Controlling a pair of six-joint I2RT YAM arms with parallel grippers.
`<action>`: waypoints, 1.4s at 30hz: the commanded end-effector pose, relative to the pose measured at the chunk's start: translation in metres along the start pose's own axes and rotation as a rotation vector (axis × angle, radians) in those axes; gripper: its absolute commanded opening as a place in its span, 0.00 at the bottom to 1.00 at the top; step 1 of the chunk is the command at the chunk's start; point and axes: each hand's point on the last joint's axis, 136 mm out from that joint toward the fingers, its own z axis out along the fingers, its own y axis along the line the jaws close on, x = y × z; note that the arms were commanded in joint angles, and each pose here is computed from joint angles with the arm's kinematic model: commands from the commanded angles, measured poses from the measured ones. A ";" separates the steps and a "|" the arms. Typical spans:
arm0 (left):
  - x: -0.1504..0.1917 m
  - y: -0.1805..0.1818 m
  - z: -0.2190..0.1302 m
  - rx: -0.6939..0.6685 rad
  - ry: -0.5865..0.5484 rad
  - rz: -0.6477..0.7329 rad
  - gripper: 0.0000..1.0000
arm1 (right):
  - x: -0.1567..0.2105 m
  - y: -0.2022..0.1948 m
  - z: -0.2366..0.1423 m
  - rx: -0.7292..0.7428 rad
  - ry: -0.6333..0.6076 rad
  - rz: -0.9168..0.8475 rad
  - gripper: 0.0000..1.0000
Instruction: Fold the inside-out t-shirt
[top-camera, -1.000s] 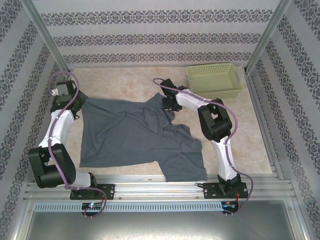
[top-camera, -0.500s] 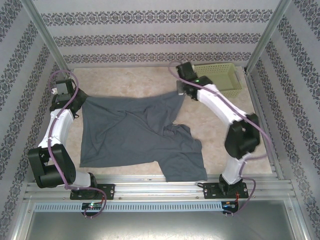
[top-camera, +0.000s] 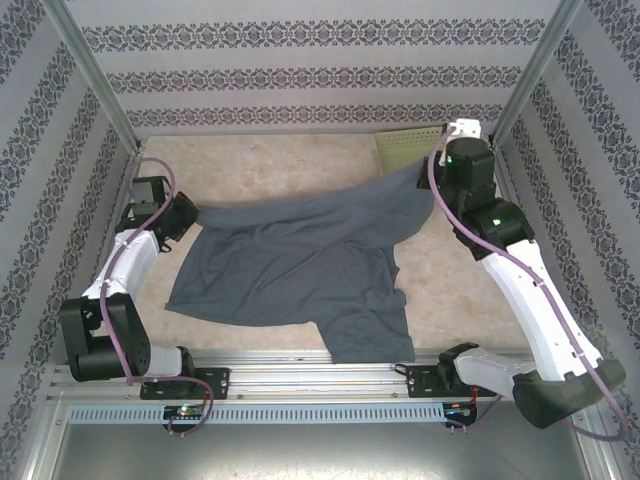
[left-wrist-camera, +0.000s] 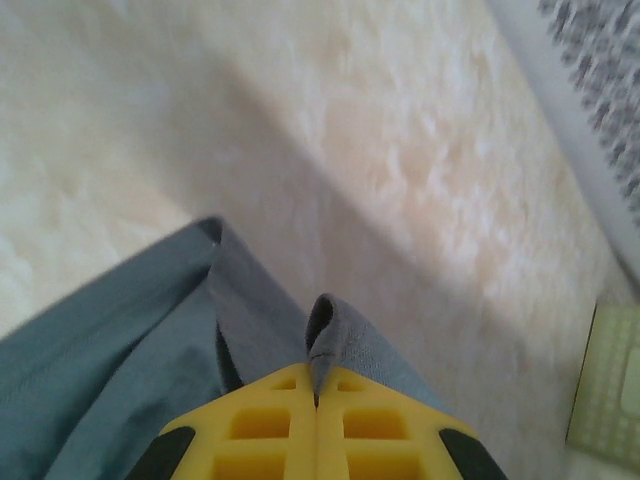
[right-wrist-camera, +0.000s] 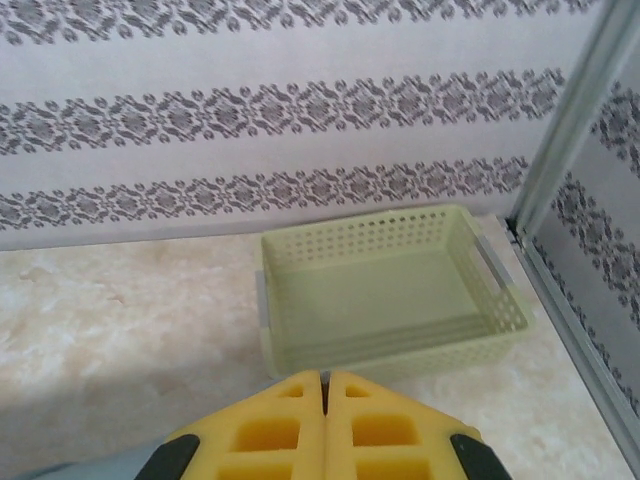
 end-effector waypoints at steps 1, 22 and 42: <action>-0.013 -0.030 -0.018 0.089 -0.025 0.011 0.00 | -0.007 -0.001 -0.006 -0.034 -0.028 0.047 0.00; -0.057 -0.181 -0.405 0.683 -0.868 0.290 0.00 | -0.183 -0.048 -0.277 -0.233 -0.721 0.162 0.00; -0.138 -0.128 -0.138 0.169 -0.531 0.177 0.00 | -0.188 0.047 0.015 -0.194 -0.326 0.017 0.00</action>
